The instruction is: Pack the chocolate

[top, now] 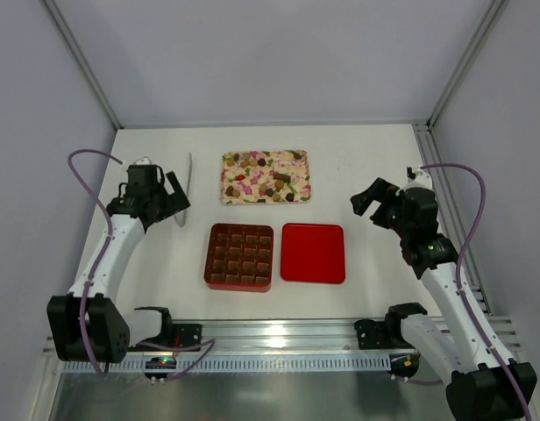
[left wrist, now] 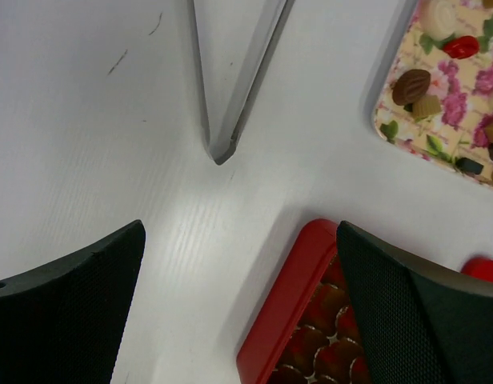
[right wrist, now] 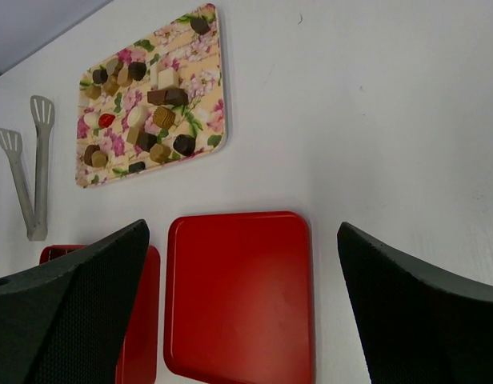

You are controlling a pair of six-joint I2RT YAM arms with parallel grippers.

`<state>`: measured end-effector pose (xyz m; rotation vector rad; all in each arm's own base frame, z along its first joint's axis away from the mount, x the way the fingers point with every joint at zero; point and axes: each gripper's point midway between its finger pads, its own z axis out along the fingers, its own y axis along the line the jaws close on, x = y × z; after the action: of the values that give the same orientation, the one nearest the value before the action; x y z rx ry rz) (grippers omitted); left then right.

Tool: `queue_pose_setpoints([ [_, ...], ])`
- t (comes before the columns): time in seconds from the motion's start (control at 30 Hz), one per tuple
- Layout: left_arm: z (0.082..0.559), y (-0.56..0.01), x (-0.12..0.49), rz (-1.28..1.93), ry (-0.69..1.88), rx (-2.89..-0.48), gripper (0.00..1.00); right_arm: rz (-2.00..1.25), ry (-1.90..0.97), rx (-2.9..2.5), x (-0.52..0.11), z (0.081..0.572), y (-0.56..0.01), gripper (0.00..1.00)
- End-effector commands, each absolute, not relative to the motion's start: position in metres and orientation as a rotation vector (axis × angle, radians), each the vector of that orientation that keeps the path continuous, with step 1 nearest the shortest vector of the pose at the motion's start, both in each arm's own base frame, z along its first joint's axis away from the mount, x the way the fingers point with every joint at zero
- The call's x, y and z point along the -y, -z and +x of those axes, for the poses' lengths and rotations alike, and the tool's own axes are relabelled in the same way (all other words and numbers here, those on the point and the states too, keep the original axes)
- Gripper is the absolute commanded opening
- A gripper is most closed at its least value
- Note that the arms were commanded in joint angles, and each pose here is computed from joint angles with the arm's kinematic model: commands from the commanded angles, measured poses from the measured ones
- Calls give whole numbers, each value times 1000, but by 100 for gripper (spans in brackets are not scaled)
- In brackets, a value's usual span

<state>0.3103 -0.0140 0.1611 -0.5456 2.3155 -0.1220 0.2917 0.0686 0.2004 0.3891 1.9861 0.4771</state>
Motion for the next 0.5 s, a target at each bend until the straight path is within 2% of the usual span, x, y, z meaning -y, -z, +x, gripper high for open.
queue_pose_setpoints([
  [0.0, 343, -163, 7, -533, 99, -2278, 100, 320, -537, -1917, -78, 299, -224, 100],
  [0.47, 422, -100, -15, -410, -124, -2383, 100, 278, -633, -1887, -93, 301, -235, 100],
])
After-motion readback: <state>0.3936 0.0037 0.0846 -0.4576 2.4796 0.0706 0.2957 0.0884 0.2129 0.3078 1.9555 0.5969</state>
